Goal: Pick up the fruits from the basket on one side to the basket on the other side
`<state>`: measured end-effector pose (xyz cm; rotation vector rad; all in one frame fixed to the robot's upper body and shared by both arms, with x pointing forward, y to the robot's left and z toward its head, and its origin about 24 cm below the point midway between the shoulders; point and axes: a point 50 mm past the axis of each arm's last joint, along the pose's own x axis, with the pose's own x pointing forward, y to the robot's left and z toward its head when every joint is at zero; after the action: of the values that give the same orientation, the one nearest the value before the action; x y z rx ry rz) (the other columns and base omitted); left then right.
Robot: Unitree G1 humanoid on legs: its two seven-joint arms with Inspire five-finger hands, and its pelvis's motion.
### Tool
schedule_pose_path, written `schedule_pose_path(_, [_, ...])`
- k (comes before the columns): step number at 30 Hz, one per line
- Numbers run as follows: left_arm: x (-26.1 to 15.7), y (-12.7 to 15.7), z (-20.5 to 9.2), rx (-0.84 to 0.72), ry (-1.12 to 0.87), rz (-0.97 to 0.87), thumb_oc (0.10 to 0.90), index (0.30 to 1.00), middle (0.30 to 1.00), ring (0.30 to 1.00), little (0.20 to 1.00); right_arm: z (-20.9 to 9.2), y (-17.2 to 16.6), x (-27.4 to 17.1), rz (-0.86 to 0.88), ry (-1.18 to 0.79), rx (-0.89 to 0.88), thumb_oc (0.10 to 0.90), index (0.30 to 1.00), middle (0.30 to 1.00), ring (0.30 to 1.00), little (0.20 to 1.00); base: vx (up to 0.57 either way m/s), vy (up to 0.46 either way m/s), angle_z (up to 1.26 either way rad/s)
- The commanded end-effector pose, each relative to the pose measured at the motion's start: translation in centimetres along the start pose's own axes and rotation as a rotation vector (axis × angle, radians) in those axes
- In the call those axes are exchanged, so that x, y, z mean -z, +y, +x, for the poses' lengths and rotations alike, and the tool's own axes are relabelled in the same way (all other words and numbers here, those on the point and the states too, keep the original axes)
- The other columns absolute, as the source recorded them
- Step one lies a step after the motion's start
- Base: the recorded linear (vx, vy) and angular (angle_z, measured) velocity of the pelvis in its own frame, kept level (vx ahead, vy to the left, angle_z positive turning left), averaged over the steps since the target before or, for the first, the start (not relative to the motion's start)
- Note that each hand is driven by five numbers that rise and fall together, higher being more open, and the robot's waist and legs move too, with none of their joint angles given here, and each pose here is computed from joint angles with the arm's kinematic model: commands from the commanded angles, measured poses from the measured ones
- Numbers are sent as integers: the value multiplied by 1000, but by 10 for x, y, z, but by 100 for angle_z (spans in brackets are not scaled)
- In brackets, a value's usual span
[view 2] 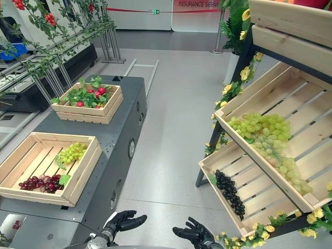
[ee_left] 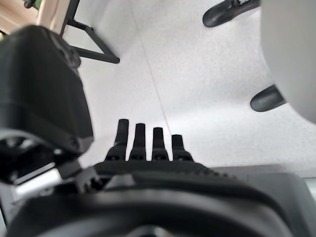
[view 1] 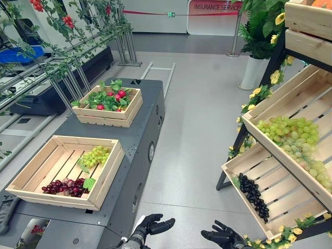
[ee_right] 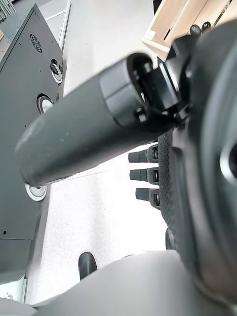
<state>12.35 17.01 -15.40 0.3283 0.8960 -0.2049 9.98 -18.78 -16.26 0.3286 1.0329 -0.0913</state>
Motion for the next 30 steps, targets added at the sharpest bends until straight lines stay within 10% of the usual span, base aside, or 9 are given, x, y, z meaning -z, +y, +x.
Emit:
schedule_pose_path(1, [-34, 9, 11, -10, -119, 41, 800, 900, 900, 900, 900, 10, 12, -25, -97, -24, -51, 800, 900, 900, 900, 900, 0, 0, 0])
schedule_pose_path(30, [-34, -1, 13, 64, -76, 122, 800, 900, 900, 900, 900, 12, 19, -27, -208, 4, -58, 800, 900, 900, 900, 900, 0, -2, 1])
